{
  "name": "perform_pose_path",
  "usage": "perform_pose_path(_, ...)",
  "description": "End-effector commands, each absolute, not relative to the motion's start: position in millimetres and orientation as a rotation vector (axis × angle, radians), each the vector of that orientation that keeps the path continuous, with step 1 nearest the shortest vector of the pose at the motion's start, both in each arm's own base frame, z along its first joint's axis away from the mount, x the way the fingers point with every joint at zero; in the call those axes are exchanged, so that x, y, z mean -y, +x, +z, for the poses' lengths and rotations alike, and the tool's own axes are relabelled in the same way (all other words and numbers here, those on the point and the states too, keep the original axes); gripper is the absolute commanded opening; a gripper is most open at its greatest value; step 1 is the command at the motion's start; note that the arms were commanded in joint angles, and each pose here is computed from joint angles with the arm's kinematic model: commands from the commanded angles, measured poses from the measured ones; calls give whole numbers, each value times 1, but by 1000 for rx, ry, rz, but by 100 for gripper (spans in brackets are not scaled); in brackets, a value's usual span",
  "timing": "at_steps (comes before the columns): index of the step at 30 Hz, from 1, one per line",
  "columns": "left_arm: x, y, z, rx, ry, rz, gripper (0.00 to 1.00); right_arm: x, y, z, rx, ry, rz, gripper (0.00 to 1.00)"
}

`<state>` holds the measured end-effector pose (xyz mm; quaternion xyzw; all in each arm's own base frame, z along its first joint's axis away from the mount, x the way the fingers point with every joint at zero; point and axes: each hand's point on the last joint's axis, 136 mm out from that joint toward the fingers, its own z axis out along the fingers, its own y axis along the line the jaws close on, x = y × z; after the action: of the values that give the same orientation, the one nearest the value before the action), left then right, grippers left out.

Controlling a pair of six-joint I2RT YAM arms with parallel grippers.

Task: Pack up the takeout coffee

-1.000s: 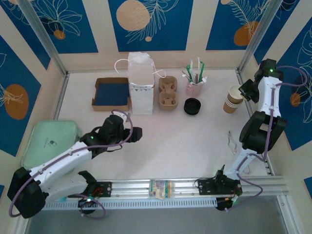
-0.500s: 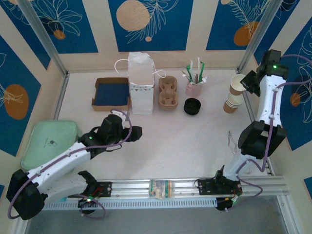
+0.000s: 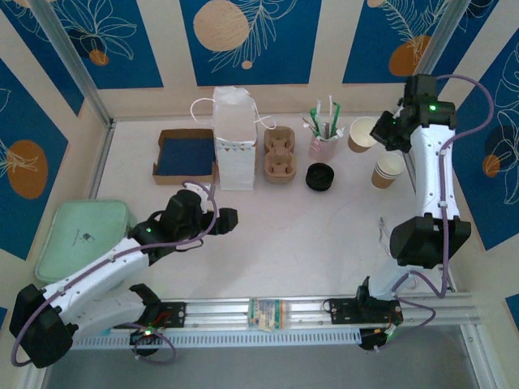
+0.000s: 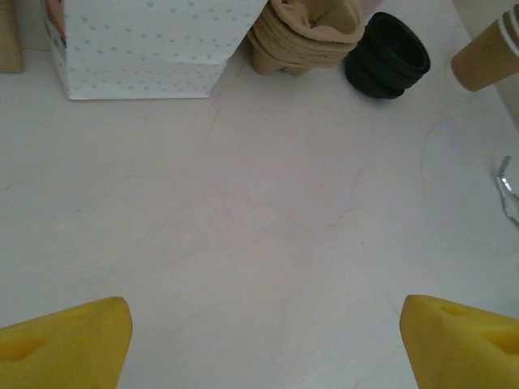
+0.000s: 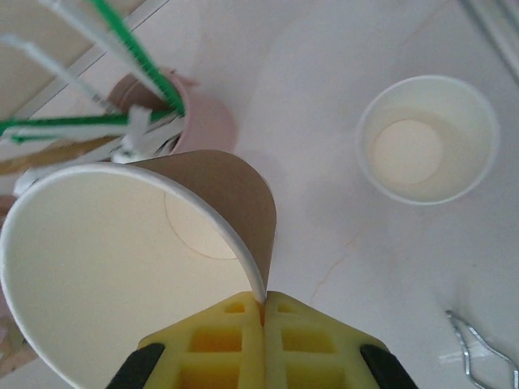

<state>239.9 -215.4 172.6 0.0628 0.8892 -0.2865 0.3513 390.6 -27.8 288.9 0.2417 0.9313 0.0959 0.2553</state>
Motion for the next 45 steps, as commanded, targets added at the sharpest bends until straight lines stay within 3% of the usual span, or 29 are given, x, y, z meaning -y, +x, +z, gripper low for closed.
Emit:
perform_pose_path(1,225,238,187,-2262,140,-842,86,-10,378,302,-2558,495,360,2)
perform_pose_path(8,229,242,191,-2245,45,-957,86,-82,362,278,-2655,254,488,2)
perform_pose_path(18,228,254,191,-2267,-79,-1075,84,-140,333,231,-2781,72,524,0)
perform_pose_path(45,224,259,169,-2353,-94,-993,83,-200,268,130,-3068,-153,342,2)
